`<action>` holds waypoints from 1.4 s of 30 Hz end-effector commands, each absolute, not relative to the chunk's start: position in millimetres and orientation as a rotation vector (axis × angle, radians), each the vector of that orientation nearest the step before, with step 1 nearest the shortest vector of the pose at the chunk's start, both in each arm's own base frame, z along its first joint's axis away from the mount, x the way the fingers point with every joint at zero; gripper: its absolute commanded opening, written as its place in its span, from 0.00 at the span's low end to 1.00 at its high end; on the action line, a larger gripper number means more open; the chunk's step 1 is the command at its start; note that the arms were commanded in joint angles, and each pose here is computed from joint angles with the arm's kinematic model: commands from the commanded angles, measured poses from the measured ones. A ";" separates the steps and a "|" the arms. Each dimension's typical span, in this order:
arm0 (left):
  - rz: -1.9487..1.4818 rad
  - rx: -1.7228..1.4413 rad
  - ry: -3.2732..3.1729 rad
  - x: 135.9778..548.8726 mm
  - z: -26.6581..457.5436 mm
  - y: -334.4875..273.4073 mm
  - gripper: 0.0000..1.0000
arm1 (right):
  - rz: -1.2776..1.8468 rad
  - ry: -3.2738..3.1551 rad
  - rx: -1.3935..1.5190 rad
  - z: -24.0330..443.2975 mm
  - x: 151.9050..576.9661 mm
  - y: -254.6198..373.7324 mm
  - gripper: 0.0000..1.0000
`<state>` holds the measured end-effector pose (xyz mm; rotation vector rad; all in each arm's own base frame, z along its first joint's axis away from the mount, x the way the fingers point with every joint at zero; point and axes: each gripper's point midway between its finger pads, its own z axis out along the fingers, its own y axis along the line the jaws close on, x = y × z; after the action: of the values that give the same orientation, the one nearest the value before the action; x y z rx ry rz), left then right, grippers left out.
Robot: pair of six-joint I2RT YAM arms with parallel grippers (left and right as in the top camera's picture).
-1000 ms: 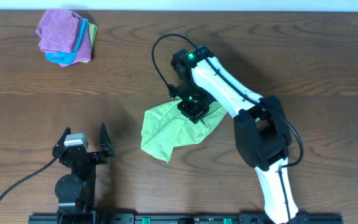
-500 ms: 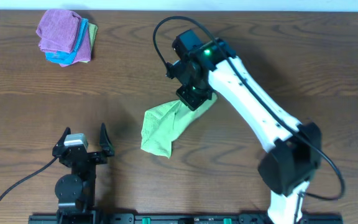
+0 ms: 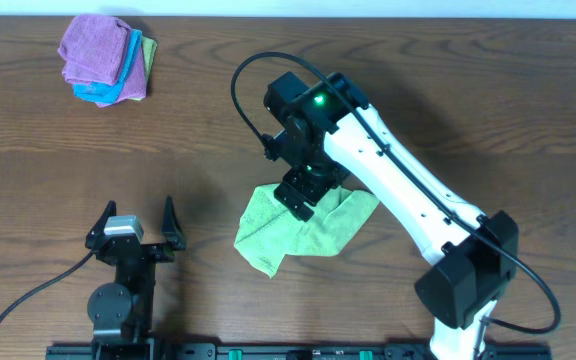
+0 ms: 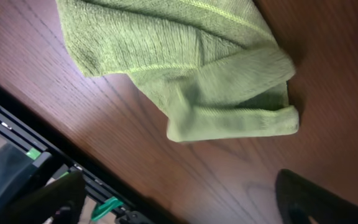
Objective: Fold the cloth
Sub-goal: 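Release the green cloth and retract the right gripper to the right, then reach the left gripper to the green cloth's left edge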
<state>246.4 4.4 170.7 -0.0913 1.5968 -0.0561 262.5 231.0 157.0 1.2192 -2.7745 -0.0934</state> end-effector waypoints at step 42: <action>-0.639 0.343 1.695 287.6 246.9 -122.8 0.95 | 0.133 -3.900 0.272 348.5 197.1 91.3 0.99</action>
<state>277.4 -104.7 239.7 0.2431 1.6626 -0.6241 196.8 109.0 358.1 0.5439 -3.8528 0.0261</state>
